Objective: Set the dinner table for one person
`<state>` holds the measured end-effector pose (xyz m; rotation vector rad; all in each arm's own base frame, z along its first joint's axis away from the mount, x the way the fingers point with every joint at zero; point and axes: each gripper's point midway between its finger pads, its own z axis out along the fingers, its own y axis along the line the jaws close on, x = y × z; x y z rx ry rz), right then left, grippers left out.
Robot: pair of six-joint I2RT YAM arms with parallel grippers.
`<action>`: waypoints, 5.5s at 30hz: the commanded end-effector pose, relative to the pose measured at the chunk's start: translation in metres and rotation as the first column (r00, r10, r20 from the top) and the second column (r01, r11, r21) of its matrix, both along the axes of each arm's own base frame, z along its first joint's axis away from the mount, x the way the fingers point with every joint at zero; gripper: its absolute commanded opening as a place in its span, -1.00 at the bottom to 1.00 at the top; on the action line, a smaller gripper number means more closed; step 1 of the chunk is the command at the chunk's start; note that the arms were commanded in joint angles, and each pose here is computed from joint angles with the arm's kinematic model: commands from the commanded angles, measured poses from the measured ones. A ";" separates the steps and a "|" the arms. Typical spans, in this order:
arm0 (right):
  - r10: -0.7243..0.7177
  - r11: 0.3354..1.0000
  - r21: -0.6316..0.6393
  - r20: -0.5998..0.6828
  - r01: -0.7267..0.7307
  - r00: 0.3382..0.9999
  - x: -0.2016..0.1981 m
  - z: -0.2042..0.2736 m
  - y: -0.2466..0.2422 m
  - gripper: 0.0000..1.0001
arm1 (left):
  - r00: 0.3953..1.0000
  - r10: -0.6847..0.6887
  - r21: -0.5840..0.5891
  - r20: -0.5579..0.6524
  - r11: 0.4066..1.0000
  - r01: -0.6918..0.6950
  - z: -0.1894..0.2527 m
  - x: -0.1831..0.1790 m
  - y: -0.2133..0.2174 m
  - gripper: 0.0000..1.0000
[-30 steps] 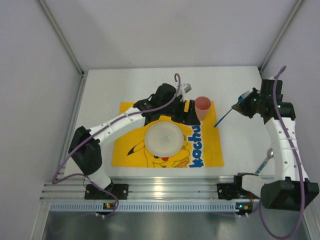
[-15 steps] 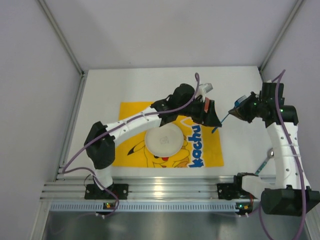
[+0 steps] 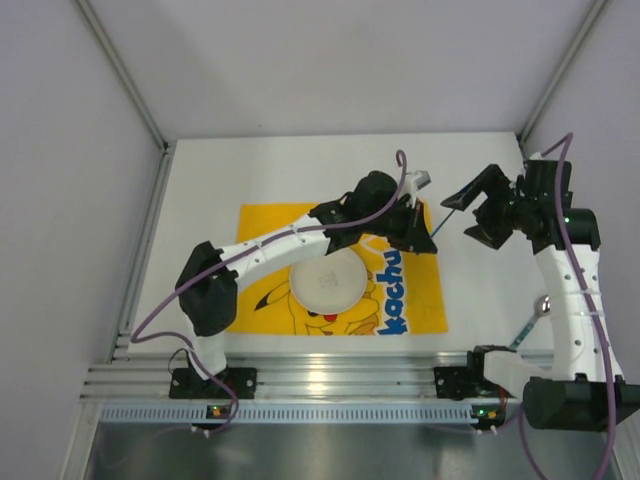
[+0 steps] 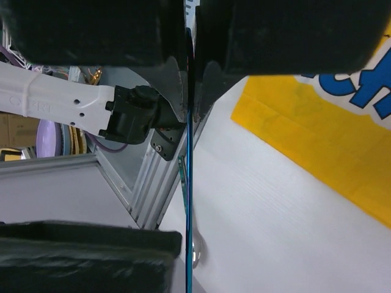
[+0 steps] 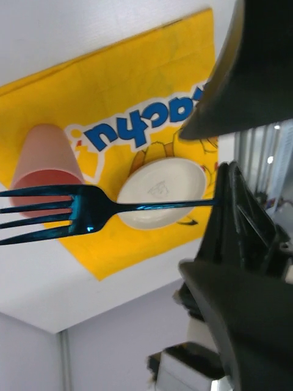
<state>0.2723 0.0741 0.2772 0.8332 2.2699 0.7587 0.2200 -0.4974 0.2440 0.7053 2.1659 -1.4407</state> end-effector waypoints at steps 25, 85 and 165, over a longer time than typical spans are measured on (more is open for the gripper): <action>0.065 0.994 -0.086 0.024 -0.063 0.998 0.002 0.004 -0.003 1.00 | 0.647 0.550 0.159 -0.528 0.812 -0.561 -0.122 0.036 0.341 -1.00; -0.807 0.565 -0.746 -0.410 0.352 0.425 -0.121 -0.225 -0.246 1.00 | 0.527 0.796 0.425 -0.297 0.604 -0.674 -0.076 0.040 0.384 0.82; -0.231 0.927 -0.373 -0.513 0.028 0.827 0.010 -0.283 -0.145 -0.85 | 0.610 0.791 0.427 -0.052 0.570 -0.702 -0.060 0.075 0.344 0.97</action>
